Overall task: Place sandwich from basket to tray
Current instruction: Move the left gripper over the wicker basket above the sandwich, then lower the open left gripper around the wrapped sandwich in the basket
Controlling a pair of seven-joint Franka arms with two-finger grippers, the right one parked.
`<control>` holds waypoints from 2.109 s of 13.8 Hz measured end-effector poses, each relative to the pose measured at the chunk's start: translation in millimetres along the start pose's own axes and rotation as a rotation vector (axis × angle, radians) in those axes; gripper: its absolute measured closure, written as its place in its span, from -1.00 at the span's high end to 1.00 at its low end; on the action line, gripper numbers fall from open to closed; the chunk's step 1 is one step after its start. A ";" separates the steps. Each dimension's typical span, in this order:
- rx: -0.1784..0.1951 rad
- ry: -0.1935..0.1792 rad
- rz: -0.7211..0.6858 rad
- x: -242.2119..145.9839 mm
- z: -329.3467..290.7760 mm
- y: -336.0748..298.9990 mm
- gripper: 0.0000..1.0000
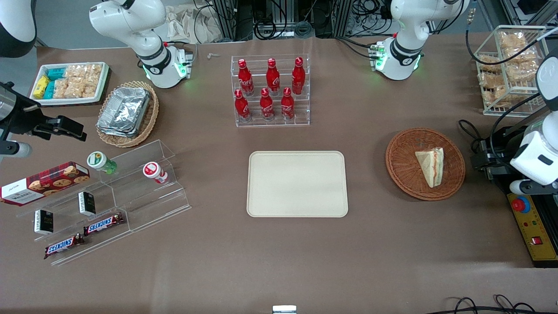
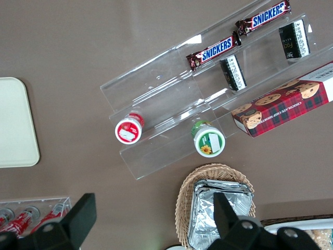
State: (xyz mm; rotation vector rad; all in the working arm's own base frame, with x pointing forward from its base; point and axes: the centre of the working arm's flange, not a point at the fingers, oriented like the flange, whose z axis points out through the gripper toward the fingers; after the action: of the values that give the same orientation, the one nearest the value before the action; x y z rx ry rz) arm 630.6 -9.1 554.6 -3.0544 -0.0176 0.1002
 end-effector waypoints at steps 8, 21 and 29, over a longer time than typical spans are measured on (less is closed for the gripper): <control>0.001 -0.020 -0.005 -0.7 6.9 -2.9 1.00; -0.096 0.098 -0.096 -74.1 78.4 -22.0 1.00; -0.105 -0.023 -0.177 -98.0 197.0 -16.9 1.00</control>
State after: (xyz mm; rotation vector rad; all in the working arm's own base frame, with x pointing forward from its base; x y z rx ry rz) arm 519.7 23.1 366.5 -3.1386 -0.3030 0.1260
